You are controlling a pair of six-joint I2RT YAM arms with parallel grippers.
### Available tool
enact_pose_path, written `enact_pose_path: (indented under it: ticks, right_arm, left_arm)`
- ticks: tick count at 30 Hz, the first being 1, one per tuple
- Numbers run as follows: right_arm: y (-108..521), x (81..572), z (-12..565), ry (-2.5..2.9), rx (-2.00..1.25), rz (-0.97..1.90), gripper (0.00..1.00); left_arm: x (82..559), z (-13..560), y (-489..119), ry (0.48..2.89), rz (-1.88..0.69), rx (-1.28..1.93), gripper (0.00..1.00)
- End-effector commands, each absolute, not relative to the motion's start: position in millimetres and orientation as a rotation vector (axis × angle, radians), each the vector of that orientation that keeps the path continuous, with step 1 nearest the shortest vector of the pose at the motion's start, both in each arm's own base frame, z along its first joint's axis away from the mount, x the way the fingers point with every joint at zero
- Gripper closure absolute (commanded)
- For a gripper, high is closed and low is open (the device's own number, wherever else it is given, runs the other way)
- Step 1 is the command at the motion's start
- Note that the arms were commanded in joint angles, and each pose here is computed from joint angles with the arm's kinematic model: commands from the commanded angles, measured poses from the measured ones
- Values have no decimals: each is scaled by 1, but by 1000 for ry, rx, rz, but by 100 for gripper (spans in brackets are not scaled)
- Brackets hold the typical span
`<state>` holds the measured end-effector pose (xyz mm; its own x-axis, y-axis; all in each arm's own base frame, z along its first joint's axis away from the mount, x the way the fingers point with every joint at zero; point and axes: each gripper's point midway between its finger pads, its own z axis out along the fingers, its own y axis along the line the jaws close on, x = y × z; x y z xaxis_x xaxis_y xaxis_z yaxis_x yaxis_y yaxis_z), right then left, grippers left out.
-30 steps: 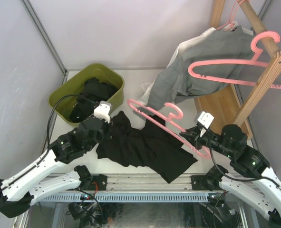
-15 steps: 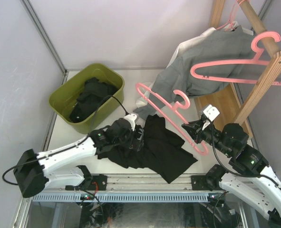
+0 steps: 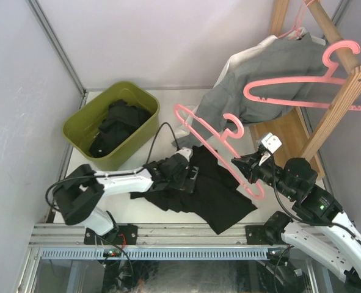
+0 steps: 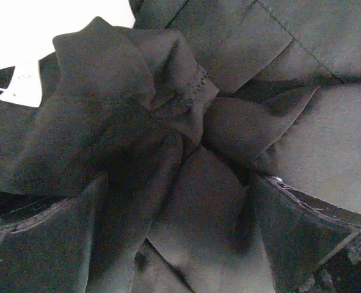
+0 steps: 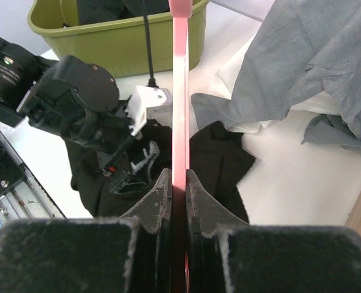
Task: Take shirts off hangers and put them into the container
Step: Pick up the shirt from the center of the board.
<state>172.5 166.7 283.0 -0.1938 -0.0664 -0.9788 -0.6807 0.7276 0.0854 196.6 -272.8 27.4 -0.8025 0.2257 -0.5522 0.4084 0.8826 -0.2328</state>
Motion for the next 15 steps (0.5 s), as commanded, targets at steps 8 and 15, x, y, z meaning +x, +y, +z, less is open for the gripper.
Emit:
enact_pose_path:
  ticks: [8, 15]
  right_arm:
    - [139, 182, 302, 1644, -411, 541, 100]
    - [127, 185, 309, 1605, -315, 521, 100]
  left_arm:
    - [159, -48, -240, 2640, -4, 654, 61]
    - [194, 19, -218, 2431, 130, 545, 100]
